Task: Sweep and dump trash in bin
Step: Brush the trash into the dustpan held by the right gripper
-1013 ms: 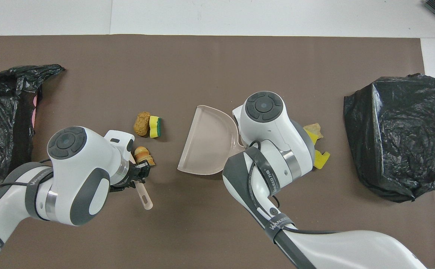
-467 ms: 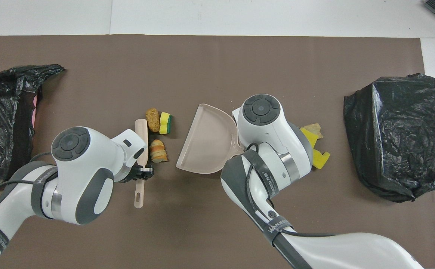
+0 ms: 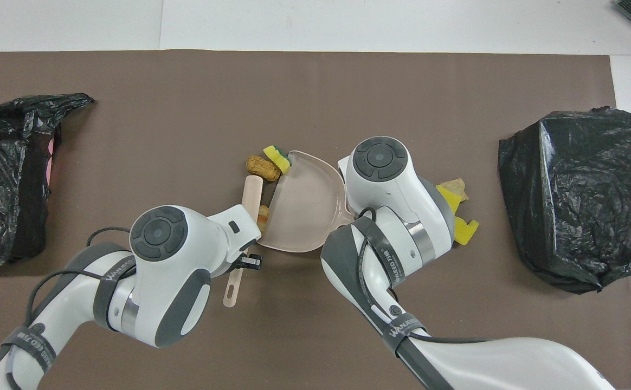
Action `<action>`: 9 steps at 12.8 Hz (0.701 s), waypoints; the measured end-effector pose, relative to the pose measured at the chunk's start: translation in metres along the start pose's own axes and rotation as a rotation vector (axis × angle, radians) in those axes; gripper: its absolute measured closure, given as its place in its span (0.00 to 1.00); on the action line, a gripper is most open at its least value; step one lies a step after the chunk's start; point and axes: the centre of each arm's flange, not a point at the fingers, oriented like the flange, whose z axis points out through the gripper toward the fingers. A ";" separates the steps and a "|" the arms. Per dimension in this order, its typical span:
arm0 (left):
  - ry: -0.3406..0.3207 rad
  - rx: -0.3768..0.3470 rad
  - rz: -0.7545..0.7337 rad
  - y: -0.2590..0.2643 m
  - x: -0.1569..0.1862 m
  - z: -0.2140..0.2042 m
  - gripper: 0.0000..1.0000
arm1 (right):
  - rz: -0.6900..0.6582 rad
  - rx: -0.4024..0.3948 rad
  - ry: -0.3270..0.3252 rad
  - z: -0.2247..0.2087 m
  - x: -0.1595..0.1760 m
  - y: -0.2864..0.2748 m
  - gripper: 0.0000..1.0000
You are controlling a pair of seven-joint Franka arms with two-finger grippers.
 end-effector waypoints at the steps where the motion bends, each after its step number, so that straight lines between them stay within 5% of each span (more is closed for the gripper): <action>1: 0.011 -0.002 0.028 0.016 -0.002 -0.003 0.74 | 0.000 0.000 0.000 0.000 0.000 0.000 0.68; 5: 0.043 -0.019 0.088 0.057 0.003 -0.030 0.74 | 0.001 0.001 -0.001 0.000 0.000 0.000 0.68; 9: 0.030 -0.027 0.018 0.023 0.032 -0.062 0.74 | 0.002 0.001 -0.001 0.000 0.000 -0.001 0.68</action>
